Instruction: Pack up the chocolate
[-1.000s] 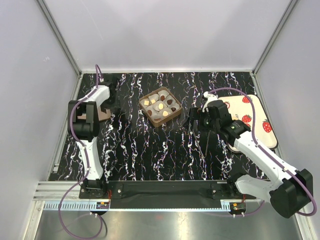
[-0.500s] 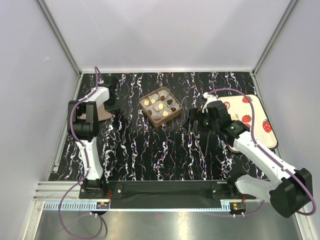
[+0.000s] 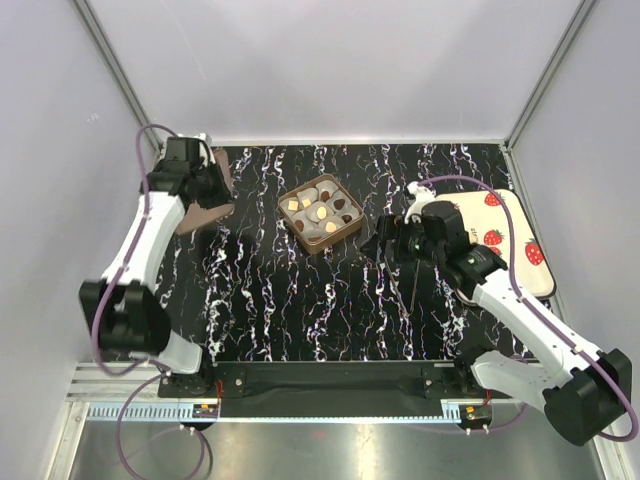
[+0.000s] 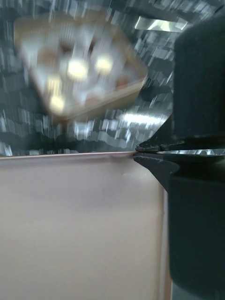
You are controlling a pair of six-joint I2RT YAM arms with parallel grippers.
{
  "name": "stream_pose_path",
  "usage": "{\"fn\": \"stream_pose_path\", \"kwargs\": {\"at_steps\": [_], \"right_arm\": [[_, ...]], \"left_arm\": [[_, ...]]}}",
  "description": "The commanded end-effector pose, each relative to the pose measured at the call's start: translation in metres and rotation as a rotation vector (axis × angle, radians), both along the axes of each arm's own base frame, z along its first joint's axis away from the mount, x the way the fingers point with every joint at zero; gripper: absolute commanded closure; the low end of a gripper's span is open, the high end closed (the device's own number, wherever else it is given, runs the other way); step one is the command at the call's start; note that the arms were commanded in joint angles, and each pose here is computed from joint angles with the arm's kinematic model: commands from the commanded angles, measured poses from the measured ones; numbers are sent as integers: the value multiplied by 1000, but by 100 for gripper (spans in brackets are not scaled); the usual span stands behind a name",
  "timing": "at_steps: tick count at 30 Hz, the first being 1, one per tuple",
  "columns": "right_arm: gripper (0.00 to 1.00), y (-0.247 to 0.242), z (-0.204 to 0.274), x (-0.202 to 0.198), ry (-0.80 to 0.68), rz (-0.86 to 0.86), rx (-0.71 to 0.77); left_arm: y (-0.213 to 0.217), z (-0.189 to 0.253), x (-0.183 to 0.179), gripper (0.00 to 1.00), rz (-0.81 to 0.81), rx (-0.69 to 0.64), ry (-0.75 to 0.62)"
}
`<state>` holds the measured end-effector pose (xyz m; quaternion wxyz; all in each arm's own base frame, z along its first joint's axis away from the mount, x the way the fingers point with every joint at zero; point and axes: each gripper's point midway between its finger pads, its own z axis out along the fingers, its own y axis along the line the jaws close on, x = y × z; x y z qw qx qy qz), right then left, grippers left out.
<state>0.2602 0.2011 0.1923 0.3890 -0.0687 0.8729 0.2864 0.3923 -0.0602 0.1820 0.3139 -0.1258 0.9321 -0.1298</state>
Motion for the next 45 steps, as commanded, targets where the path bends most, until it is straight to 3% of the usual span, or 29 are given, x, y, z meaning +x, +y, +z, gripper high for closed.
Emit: {"fn": "stream_pose_path", "kwargs": {"at_steps": [1, 5, 10, 14, 17, 24, 28, 34, 45], "right_arm": [[2, 31, 74, 12, -221, 124, 176], [3, 54, 117, 15, -454, 327, 198], [3, 62, 161, 18, -849, 479, 127], [5, 60, 160, 25, -980, 527, 5], [8, 63, 148, 16, -1018, 668, -93], [17, 52, 155, -10, -1280, 796, -253], [18, 60, 165, -27, -1377, 910, -244], [17, 80, 148, -35, -1330, 1079, -355], [16, 114, 124, -21, -1318, 1224, -497]], "left_arm": [[-47, 57, -29, 100, -187, -215, -143], [-89, 108, -82, 100, -392, -375, -263], [-131, 125, -146, 100, -614, -493, -286], [-148, 131, -197, 100, -771, -556, -301], [-159, 126, -227, 100, -870, -593, -275], [-162, 118, -256, 100, -941, -606, -243], [-160, 111, -262, 100, -957, -584, -216], [-160, 106, -264, 100, -975, -573, -188], [-163, 105, -262, 100, -983, -546, -152]]}}
